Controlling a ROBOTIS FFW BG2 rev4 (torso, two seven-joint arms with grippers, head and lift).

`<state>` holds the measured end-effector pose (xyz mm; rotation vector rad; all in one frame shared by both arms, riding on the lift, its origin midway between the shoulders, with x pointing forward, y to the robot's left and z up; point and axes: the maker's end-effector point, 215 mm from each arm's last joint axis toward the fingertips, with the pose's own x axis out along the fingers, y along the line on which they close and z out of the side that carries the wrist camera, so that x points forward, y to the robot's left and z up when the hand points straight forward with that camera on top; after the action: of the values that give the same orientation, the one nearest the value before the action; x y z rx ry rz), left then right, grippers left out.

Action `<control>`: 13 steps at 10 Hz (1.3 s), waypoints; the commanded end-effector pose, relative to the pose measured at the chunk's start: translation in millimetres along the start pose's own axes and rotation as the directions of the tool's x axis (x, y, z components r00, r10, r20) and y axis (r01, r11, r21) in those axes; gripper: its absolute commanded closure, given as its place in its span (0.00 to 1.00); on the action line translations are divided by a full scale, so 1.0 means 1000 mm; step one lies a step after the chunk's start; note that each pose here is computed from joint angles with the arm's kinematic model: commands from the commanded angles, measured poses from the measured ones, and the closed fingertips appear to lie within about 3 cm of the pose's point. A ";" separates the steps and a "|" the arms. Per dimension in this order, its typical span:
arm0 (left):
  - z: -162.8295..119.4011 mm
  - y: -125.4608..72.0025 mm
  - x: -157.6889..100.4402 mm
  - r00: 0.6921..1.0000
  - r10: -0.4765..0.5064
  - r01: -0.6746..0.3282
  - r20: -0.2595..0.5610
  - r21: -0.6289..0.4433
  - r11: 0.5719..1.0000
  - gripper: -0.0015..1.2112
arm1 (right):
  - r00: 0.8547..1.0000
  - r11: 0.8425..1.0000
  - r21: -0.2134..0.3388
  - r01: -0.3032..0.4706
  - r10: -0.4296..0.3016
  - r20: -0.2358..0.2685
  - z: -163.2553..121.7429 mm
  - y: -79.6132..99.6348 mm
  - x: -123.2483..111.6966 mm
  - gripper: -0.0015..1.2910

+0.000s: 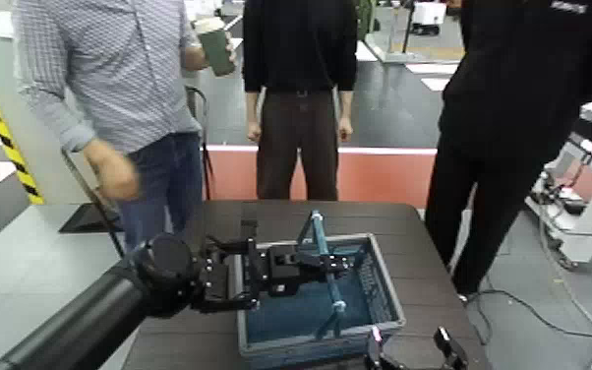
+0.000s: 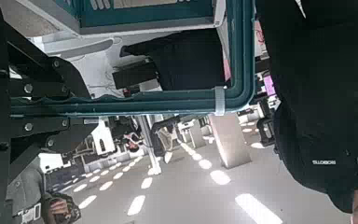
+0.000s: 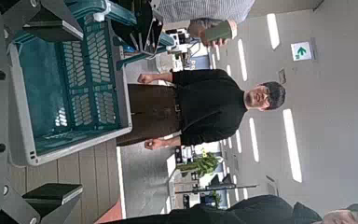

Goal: Grasp the handle of the crate.

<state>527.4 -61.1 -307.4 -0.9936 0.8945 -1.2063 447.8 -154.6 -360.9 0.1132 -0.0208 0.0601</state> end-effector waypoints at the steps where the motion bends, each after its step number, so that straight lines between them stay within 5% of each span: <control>1: -0.007 -0.005 -0.012 0.999 -0.003 0.003 -0.032 -0.018 1.000 0.98 | 1.000 1.000 -0.002 0.005 -0.005 -0.003 -0.001 -0.002 -0.001 0.12; 5: -0.040 -0.032 -0.019 0.991 -0.045 0.039 -0.124 -0.047 0.998 0.98 | 1.000 1.000 -0.002 0.021 -0.021 0.000 0.000 -0.008 -0.002 0.12; 13: -0.097 -0.055 -0.055 0.988 0.032 -0.056 -0.153 -0.157 0.986 0.98 | 1.000 1.000 -0.010 0.029 -0.029 -0.001 -0.002 -0.012 -0.003 0.12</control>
<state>417.0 -24.0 -288.7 -0.9993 1.1350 -1.1848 445.5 -166.8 -363.9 0.1044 -0.0184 0.0311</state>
